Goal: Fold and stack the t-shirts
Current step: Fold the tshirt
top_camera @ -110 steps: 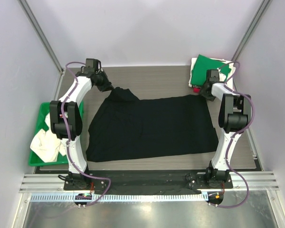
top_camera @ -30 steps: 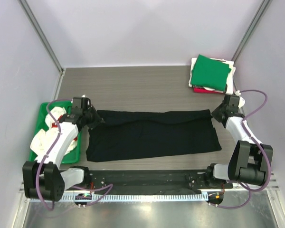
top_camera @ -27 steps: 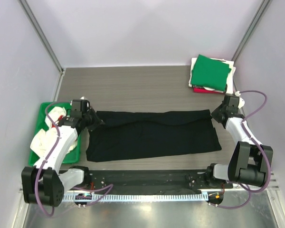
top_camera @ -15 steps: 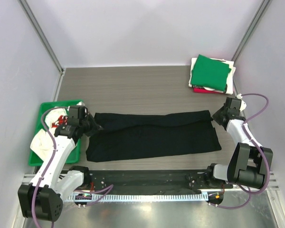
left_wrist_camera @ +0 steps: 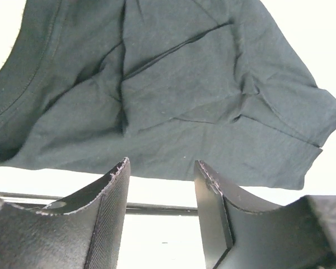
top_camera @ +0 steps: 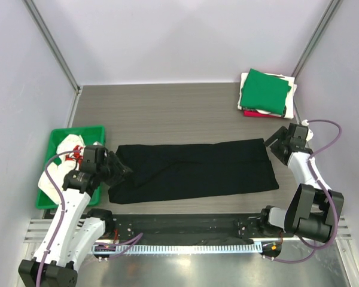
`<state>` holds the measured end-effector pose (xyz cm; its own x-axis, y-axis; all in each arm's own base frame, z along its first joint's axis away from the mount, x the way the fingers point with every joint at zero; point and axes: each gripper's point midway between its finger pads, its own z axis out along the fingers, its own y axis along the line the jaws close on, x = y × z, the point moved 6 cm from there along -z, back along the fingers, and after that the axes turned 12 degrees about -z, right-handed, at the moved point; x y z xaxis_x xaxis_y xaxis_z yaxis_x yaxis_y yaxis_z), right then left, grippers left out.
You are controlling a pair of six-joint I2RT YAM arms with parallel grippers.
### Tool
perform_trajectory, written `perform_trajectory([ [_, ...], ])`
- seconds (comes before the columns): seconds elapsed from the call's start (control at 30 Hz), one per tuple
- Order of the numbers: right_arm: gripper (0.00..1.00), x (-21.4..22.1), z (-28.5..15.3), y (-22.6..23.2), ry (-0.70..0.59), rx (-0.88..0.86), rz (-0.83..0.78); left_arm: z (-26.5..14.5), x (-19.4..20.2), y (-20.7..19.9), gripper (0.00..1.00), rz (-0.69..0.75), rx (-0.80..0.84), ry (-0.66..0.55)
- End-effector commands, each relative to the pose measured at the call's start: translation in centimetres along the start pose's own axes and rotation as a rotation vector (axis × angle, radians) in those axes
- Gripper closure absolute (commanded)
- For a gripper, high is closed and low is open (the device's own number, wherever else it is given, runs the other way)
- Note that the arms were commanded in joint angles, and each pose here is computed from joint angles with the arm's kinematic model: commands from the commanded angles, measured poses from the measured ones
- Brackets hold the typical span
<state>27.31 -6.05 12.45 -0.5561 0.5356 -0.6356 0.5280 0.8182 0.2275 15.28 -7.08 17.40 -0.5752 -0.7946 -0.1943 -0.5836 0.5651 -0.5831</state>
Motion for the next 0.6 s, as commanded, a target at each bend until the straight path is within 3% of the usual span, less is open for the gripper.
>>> perform_trajectory([
  [0.0,0.24,-2.7,-2.5,1.8,-0.093,-0.114,-0.008,-1.4,-0.5,-1.4,0.49,-0.005,0.04,-0.03],
  [0.17,0.29,-2.9,-2.8,5.8,-0.073,-0.343,-0.076,0.9,-1.8,-3.1,0.53,0.028,0.054,-0.031],
  [0.23,0.3,-1.3,-1.6,8.3,0.027,-0.387,-0.161,2.2,-2.3,-3.9,0.54,0.028,0.072,-0.031],
  [0.33,0.31,1.5,0.4,9.8,0.155,-0.399,-0.216,4.9,-2.6,-4.8,0.55,0.05,0.038,-0.022],
  [0.57,0.31,5.5,2.7,8.4,0.276,-0.297,-0.228,12.4,-2.8,-4.7,0.59,0.108,-0.132,0.059],
])
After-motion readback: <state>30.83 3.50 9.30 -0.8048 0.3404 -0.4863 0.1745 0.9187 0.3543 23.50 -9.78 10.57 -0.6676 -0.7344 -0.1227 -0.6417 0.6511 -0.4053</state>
